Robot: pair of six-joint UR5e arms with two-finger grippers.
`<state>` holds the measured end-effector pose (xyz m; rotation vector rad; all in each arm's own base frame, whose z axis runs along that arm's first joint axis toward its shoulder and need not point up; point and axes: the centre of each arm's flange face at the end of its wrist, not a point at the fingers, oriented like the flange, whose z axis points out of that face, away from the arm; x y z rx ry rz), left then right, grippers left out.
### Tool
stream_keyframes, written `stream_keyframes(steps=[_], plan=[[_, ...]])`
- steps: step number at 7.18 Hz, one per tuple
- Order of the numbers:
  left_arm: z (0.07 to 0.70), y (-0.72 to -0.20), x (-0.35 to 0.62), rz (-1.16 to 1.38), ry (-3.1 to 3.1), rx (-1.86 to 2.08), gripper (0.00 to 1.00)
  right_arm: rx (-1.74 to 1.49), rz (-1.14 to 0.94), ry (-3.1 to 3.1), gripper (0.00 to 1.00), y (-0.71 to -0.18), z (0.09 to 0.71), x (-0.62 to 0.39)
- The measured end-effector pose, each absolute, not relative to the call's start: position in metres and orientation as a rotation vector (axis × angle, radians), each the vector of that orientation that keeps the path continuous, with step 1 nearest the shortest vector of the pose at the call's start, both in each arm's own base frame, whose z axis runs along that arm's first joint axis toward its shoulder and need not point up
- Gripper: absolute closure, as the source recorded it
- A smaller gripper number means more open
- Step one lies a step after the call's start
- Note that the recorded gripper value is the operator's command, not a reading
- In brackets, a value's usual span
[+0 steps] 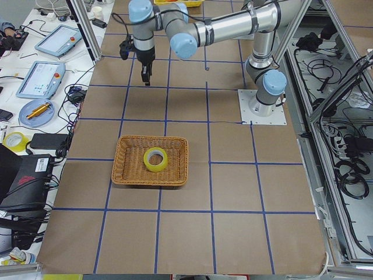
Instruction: Transfer tape with both arms
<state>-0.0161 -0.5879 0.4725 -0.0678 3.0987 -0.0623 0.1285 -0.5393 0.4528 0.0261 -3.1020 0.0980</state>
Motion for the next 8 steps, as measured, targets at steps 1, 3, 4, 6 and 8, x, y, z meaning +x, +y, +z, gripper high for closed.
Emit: stream_keyframes(steps=[1,3,4,6,8], plan=[[0.483,-0.563,-0.085,-0.074,3.102,-0.102,0.30,0.029,0.103,-3.109,0.00,-0.537,0.457,0.130],[0.486,-0.519,-0.152,-0.078,3.113,-0.116,0.28,0.040,0.104,-3.130,0.00,-0.525,0.470,0.134],[0.483,-0.510,-0.162,-0.078,3.108,-0.118,0.27,0.046,0.118,-3.137,0.00,-0.522,0.477,0.135],[0.485,-0.509,-0.164,-0.104,3.103,-0.112,0.23,0.046,0.101,-3.143,0.00,-0.520,0.474,0.136],[0.491,-0.515,-0.158,-0.161,3.095,-0.125,0.19,0.046,0.085,-3.140,0.00,-0.522,0.468,0.135]])
